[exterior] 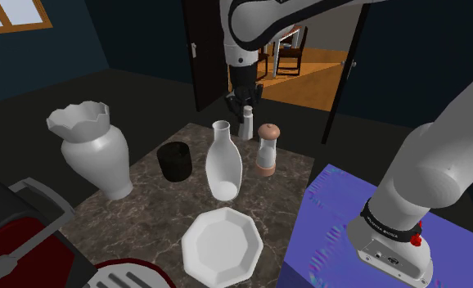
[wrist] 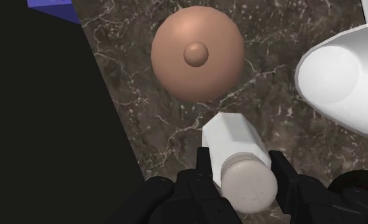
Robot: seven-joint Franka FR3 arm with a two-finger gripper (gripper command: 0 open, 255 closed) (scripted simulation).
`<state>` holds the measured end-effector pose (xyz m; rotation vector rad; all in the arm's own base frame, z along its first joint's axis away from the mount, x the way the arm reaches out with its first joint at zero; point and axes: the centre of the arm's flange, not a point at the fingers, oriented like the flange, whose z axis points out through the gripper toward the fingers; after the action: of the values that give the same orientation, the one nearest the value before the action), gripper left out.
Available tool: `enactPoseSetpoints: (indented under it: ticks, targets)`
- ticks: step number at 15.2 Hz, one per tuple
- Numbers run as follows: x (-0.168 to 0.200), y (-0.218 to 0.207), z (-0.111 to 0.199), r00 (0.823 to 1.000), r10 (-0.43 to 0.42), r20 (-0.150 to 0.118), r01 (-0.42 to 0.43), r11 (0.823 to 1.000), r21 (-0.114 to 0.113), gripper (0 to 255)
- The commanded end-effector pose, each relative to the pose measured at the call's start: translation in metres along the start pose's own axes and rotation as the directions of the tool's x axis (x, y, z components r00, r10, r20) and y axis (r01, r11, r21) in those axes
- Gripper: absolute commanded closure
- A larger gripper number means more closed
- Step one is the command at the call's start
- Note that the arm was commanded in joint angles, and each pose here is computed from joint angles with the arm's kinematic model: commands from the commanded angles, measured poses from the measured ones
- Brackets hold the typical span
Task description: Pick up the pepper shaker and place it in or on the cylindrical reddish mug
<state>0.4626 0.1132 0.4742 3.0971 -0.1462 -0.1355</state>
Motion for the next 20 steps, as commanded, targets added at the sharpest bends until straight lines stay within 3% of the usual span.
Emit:
enactPoseSetpoints:
  ticks: [1, 8, 20]
  targets:
    - [0.000, 0.000, -0.010, 1.000, 0.000, 0.000, 0.000, 1.000, 0.000, 255]
    - [-0.003, 0.002, -0.045, 1.000, 0.000, 0.000, 0.000, 1.000, 0.000, 255]
    - [0.083, -0.128, -0.073, 1.000, 0.000, 0.000, 0.000, 1.000, 0.000, 255]
